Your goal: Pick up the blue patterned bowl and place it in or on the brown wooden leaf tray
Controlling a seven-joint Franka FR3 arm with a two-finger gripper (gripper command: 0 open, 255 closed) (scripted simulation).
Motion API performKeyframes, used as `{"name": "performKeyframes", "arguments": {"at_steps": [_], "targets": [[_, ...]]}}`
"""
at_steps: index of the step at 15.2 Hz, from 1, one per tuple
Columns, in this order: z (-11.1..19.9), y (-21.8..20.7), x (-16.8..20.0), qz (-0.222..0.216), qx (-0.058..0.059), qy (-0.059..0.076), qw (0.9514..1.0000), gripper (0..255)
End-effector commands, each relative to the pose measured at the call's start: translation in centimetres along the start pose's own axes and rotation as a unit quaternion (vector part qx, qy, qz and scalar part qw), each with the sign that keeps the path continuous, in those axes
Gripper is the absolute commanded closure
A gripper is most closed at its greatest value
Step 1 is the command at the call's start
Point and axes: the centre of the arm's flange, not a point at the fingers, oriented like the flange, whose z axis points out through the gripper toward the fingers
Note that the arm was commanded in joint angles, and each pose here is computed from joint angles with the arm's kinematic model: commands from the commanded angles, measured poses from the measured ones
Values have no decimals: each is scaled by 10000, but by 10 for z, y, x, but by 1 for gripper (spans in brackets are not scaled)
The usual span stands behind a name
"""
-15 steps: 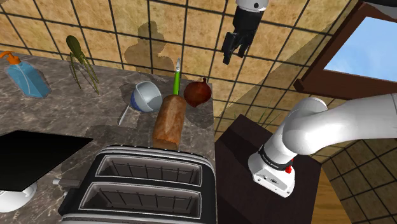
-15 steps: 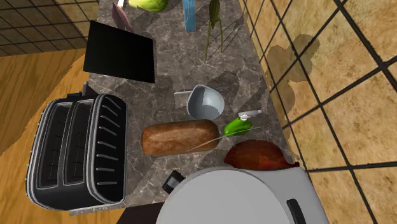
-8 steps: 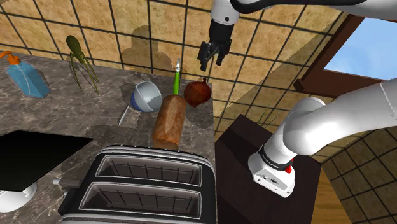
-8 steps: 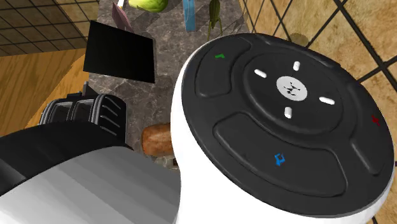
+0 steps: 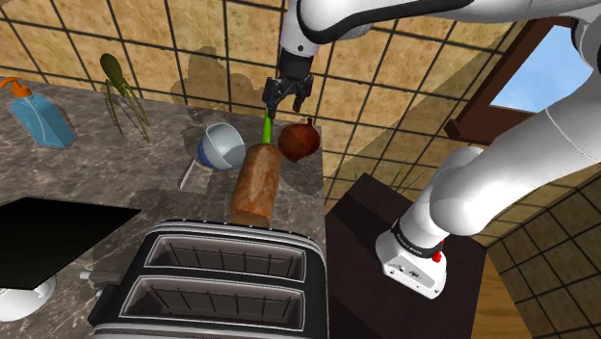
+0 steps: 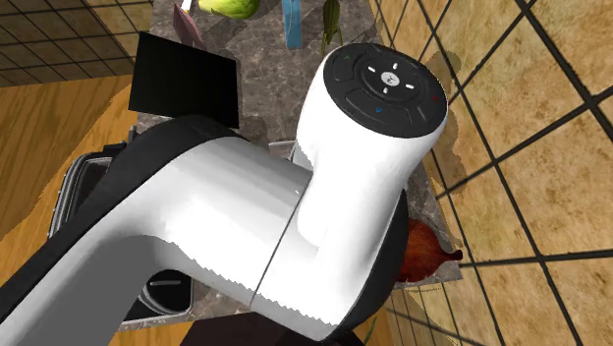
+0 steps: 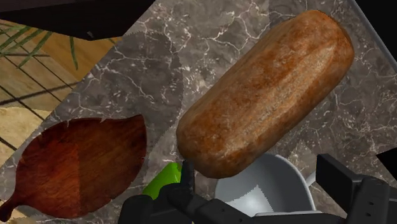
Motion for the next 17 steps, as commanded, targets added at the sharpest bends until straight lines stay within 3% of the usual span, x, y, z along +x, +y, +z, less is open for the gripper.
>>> {"name": "performKeyframes", "arguments": {"at_steps": [1,17], "targets": [[17,-11,19,11,100,14,9999,0],[124,-94,153,79,839,96,9964,0]]}}
